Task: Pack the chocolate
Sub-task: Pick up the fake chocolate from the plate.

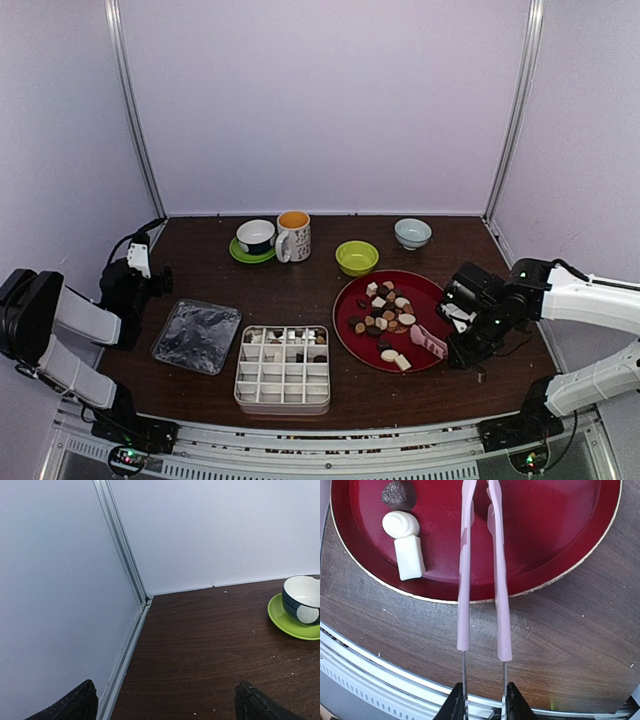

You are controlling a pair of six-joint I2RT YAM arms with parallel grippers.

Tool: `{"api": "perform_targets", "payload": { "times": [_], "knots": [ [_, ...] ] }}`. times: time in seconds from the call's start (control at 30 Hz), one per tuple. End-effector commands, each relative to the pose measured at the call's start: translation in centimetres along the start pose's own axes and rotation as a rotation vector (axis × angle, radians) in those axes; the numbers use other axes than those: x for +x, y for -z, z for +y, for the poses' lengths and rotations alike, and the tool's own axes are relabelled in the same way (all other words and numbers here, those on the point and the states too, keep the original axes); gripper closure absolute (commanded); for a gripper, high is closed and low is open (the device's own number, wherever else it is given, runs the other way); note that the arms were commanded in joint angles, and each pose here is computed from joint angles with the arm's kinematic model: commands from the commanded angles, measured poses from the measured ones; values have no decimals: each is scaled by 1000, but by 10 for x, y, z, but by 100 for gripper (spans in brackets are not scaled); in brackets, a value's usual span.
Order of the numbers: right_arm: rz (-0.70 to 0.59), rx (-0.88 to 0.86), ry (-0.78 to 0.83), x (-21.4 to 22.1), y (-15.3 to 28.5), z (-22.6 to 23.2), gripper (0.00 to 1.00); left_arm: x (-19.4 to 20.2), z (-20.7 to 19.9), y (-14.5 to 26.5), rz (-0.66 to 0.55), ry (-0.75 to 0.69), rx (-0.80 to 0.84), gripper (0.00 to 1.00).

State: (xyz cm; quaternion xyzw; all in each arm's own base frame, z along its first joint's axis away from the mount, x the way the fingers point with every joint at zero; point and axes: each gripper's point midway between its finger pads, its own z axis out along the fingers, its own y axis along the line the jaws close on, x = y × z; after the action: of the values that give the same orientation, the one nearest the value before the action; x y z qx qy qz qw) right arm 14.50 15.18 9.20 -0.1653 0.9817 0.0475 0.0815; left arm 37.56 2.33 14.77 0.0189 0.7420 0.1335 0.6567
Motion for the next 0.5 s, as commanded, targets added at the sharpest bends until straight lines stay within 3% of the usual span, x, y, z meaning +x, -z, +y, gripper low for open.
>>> {"api": "perform_targets", "payload": {
  "times": [0.0,0.47],
  "knots": [
    [36,20,22,5,6,-4,74,-12,6,-3,-39,10,-23,2],
    [97,-118,135,6,24,24,75,-13,7,-3,-39,11,-23,2]
  ]
}}
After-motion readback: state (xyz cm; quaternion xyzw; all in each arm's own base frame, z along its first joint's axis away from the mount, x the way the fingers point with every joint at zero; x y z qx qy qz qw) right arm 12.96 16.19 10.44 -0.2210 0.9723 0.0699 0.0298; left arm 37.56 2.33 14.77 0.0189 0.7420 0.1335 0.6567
